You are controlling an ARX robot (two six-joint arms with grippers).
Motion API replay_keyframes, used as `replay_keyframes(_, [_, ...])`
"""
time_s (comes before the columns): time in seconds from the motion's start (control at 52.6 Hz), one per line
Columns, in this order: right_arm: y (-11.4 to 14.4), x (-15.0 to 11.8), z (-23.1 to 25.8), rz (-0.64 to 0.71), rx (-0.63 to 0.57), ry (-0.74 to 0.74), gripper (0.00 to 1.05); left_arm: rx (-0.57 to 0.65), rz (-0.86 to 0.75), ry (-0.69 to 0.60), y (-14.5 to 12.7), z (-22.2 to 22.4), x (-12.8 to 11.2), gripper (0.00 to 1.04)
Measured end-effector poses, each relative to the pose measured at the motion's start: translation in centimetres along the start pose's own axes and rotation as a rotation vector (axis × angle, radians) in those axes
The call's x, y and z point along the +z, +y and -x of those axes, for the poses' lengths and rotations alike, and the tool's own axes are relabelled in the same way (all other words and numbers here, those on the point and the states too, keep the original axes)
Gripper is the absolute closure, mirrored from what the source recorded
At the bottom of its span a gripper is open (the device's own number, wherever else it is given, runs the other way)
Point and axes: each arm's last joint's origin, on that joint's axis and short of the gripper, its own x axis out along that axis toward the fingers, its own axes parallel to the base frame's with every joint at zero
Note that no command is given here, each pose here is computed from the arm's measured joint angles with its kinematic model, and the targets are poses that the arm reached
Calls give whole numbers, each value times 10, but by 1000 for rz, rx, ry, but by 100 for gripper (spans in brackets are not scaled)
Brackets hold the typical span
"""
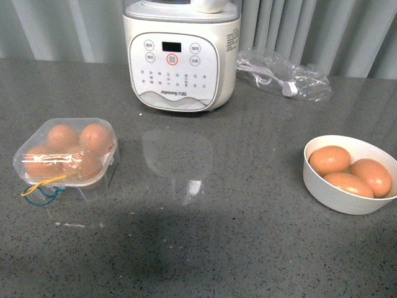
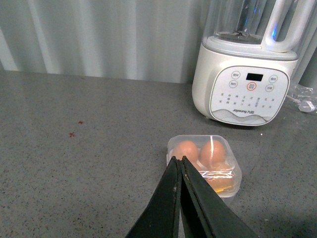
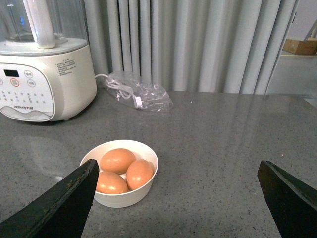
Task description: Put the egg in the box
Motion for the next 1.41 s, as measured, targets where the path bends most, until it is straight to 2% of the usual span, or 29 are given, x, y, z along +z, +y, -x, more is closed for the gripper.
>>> replay_keyframes(0.552, [0, 0, 0, 0, 0, 0, 7, 0, 0, -1, 0, 13, 0, 101])
replay_keyframes(0.628, [0, 0, 0, 0, 0, 0, 7, 0, 0, 34, 0, 19, -5, 101])
replay_keyframes(0.875, [0, 0, 0, 0, 0, 0, 7, 0, 0, 5, 0, 23, -3, 101])
replay_keyframes(0.97, [0, 0, 0, 0, 0, 0, 7, 0, 0, 5, 0, 23, -3, 87])
replay_keyframes(1.198, [0, 0, 0, 0, 0, 0, 7, 0, 0, 5, 0, 23, -3, 33])
replay_keyframes(1.255, [0, 0, 0, 0, 0, 0, 7, 0, 0, 6, 0, 23, -3, 24])
replay_keyframes(1.331, [0, 0, 0, 0, 0, 0, 7, 0, 0, 5, 0, 23, -3, 7])
replay_keyframes(1.407, [0, 0, 0, 0, 0, 0, 7, 0, -2, 5, 0, 23, -3, 7])
